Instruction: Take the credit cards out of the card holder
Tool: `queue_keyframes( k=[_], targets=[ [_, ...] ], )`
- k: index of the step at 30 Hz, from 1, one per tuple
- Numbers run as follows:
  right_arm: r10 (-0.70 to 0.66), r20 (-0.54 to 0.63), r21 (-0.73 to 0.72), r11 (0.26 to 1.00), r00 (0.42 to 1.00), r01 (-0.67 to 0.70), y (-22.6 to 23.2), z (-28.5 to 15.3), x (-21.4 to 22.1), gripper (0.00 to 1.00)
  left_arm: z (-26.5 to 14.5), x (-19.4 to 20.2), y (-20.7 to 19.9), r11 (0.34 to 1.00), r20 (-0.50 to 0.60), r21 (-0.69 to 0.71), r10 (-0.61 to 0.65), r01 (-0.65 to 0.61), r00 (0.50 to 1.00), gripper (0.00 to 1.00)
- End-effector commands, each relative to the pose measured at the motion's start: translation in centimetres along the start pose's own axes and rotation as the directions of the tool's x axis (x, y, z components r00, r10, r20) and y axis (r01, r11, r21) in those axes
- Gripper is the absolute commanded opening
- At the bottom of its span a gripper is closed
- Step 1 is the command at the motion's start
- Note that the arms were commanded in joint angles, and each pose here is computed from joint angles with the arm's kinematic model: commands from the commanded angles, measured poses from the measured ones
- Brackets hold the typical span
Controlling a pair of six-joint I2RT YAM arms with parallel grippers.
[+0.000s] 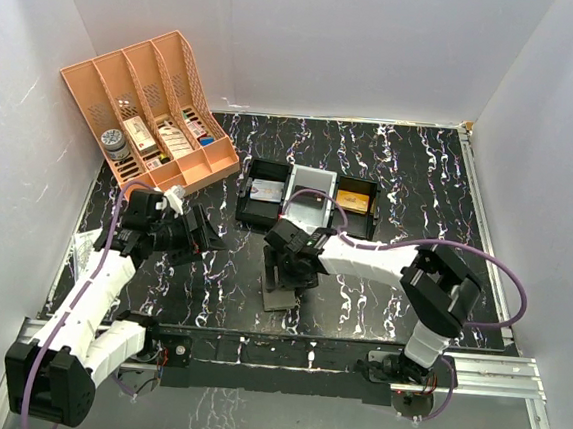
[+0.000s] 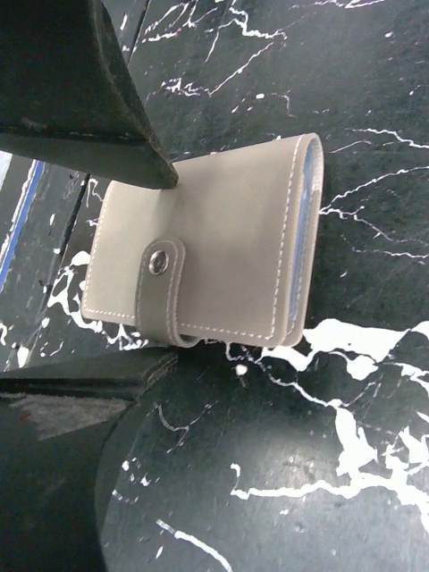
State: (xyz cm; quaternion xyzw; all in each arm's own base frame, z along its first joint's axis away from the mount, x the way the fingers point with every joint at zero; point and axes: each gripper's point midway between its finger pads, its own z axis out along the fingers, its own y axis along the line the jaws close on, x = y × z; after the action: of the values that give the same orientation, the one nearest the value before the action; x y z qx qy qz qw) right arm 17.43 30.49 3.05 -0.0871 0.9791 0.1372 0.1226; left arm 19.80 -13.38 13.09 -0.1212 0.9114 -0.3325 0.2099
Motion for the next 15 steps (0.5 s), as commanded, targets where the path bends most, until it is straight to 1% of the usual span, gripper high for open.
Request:
queue_keyframes(
  k=[1, 4, 7, 9, 11, 13, 15],
  targets=[
    [-0.011, 0.097, 0.088, 0.996, 0.995, 0.003, -0.8, -2.6, -2.1, 0.74, 0.2, 0.1, -0.9, 0.999, -0.027, 0.044, -0.01, 0.011, 1.0, 0.84],
    [0.004, 0.175, 0.156, 0.987, 0.985, -0.032, -2.1, -4.7, -3.5, 0.82, 1.1, 0.3, -1.7, 0.997, -0.06, 0.069, -0.014, 0.018, 0.998, 0.82],
    [-0.012, 0.212, 0.174, 0.984, 0.977, -0.026, -2.3, -5.7, -4.4, 0.82, 2.6, 0.4, -2.2, 0.999, -0.078, 0.04, 0.016, -0.013, 0.997, 0.8],
    [-0.017, 0.188, 0.14, 0.99, 0.982, -0.009, -1.4, -5.6, -4.3, 0.76, 3.3, 0.7, -2.2, 1.0, -0.101, 0.015, 0.005, -0.003, 0.995, 0.77],
    [0.01, 0.147, 0.097, 0.995, 0.989, -0.025, -0.2, -5.2, -3.7, 0.69, 3.8, 1.0, -2.1, 1.0, -0.112, -0.007, -0.021, 0.02, 0.993, 0.73],
    [0.036, 0.118, 0.026, 0.999, 0.992, -0.039, 1.3, -4.6, -3.0, 0.62, 4.3, 1.6, -2.1, 0.999, -0.116, 0.001, -0.038, 0.038, 0.993, 0.71],
    [0.068, 0.105, -0.036, 0.997, 0.992, -0.065, 2.4, -4.1, -2.7, 0.59, 4.5, 2.0, -2.2, 0.998, -0.108, 0.011, -0.055, 0.057, 0.993, 0.69]
  ],
)
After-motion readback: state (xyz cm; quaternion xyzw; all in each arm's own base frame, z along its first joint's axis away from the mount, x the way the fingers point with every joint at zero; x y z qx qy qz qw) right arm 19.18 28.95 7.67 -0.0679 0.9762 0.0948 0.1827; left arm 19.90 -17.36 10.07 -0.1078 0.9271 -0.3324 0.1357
